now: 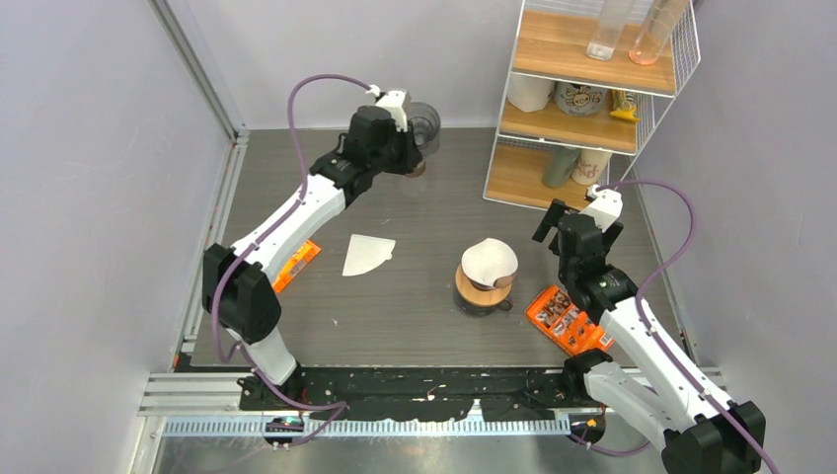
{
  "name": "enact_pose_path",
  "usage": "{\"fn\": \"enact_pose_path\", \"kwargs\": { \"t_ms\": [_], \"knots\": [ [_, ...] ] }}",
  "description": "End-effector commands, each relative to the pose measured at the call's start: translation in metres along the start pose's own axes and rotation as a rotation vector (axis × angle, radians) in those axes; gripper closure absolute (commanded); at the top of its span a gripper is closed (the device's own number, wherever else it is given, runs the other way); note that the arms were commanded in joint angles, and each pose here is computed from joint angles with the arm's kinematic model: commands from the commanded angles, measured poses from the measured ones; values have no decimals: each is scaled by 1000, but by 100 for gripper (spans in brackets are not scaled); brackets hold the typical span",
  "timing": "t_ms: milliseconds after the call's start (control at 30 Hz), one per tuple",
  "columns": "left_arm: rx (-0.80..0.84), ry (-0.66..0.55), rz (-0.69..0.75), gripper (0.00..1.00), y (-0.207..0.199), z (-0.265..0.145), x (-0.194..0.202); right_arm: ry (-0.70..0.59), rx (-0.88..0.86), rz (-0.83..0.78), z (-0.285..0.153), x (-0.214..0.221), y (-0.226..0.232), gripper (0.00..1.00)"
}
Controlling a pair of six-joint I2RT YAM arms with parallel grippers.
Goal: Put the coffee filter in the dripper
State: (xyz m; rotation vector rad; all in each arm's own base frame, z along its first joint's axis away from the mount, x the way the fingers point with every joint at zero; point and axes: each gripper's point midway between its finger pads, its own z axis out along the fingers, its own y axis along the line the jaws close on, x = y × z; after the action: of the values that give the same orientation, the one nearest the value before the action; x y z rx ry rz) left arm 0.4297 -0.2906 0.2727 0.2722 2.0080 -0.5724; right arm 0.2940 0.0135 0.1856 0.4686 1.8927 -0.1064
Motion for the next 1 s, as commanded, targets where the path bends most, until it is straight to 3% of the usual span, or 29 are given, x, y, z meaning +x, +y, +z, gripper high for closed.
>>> {"fn": "enact_pose_path", "kwargs": {
  "t_ms": [0, 233, 967],
  "knots": [
    [-8, -9, -11, 100, 20, -11, -17, -54, 8, 28, -3, -19, -1, 4],
    [-38, 44, -13, 100, 42, 7, -13, -40, 11, 16, -1, -16, 0, 5],
    [-45, 134, -18, 100, 57, 50, -10, -38, 13, 9, -1, -17, 0, 5]
  ]
}}
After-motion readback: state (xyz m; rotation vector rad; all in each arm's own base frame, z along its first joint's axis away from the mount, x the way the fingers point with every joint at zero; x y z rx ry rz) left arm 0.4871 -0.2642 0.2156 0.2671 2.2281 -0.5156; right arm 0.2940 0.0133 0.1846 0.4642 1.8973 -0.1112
